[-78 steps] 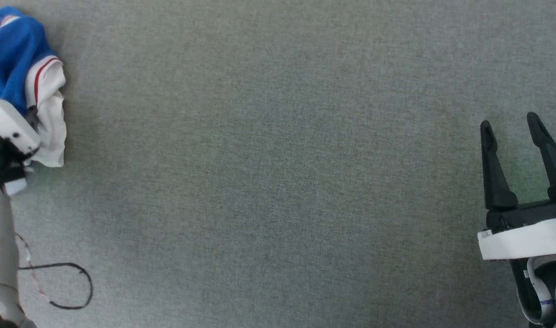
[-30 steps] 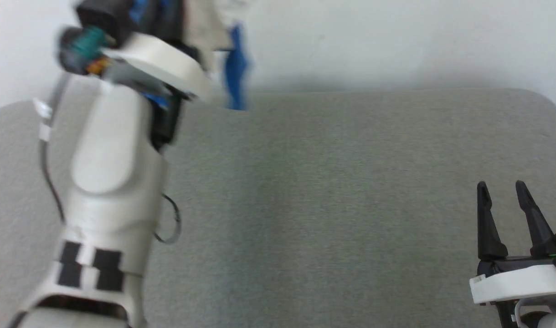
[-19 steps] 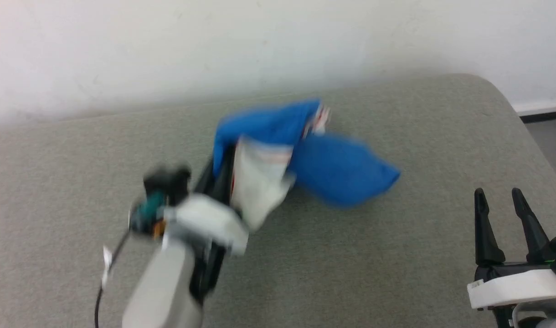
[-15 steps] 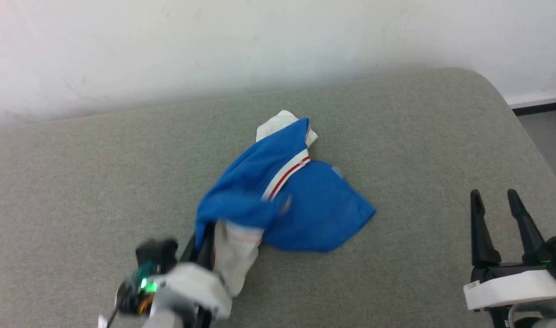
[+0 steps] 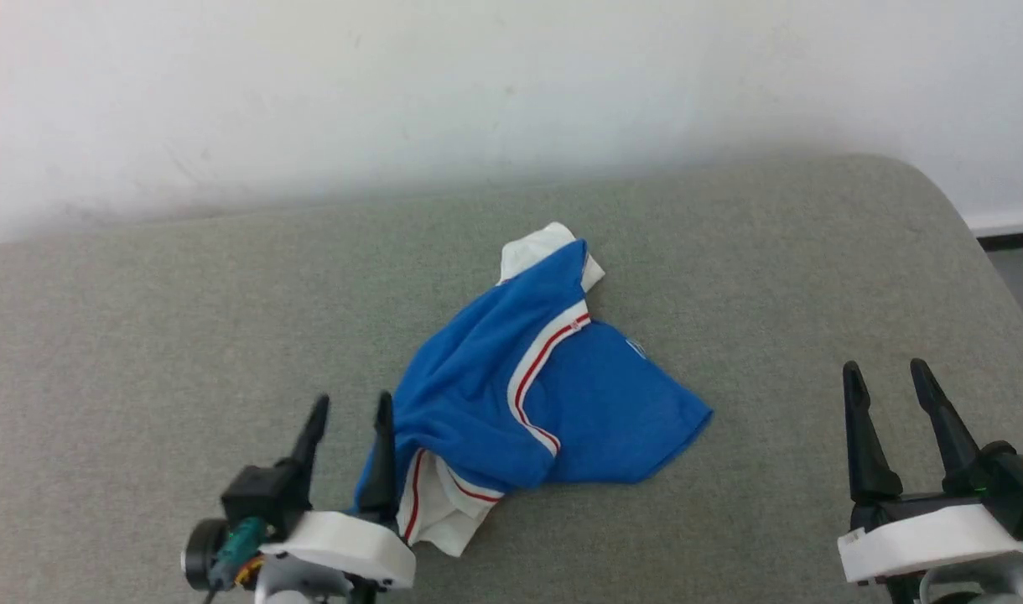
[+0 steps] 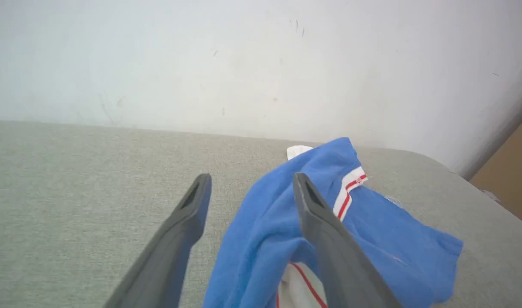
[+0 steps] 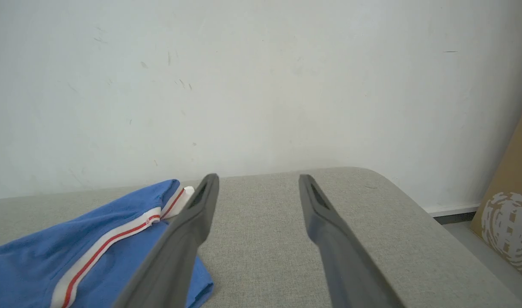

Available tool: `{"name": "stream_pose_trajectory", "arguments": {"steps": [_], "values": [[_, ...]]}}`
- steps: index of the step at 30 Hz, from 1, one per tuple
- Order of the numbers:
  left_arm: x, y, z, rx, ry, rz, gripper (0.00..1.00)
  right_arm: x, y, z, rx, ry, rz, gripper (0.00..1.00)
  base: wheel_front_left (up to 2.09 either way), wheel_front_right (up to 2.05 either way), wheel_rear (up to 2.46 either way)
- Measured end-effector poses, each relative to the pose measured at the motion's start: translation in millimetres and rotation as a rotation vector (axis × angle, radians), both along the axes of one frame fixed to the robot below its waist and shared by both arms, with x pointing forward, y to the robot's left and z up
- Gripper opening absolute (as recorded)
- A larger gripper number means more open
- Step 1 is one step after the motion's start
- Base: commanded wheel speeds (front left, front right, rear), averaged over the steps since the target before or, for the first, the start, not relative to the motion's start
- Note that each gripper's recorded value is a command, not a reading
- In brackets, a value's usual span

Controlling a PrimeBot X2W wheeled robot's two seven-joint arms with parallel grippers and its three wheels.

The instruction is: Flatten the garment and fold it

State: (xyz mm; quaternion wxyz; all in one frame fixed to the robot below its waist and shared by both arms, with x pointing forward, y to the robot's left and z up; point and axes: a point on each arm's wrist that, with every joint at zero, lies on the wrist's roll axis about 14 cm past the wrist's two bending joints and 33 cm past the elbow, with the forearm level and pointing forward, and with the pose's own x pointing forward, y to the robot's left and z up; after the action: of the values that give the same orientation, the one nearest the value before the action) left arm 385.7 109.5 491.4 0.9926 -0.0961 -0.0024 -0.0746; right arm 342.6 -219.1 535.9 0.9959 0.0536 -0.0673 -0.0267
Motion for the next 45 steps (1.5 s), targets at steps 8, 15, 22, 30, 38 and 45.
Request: {"name": "stream_pose_trajectory", "arguments": {"steps": [8, 15, 22, 30, 38, 45], "values": [[-15, 47, 40, 0.032, -0.127, 0.152, 1.0, -5, 9, 7, -0.009, -0.013, 0.029, 1.0, 0.0, 0.0, 0.0], [-32, 84, 33, 0.101, -0.109, 0.225, 1.0, -9, 14, 9, -0.015, -0.006, 0.045, 1.0, 0.0, 0.0, 0.0], [-35, 87, 28, 0.101, -0.097, 0.208, 1.0, -7, 25, 7, -0.014, 0.008, 0.08, 1.0, 0.0, 0.0, 0.0], [-17, 36, 35, 0.051, -0.097, 0.041, 1.0, 1, 43, -2, -0.015, 0.041, 0.136, 1.0, 0.0, 0.0, 0.0], [-15, -72, 14, 0.068, 0.032, -0.334, 1.0, 8, 53, -9, -0.013, 0.068, 0.167, 1.0, 0.0, 0.0, 0.0], [-36, -116, -38, 0.188, 0.274, -0.532, 1.0, 5, 46, -12, -0.012, 0.079, 0.143, 1.0, 0.0, 0.0, 0.0]]}}
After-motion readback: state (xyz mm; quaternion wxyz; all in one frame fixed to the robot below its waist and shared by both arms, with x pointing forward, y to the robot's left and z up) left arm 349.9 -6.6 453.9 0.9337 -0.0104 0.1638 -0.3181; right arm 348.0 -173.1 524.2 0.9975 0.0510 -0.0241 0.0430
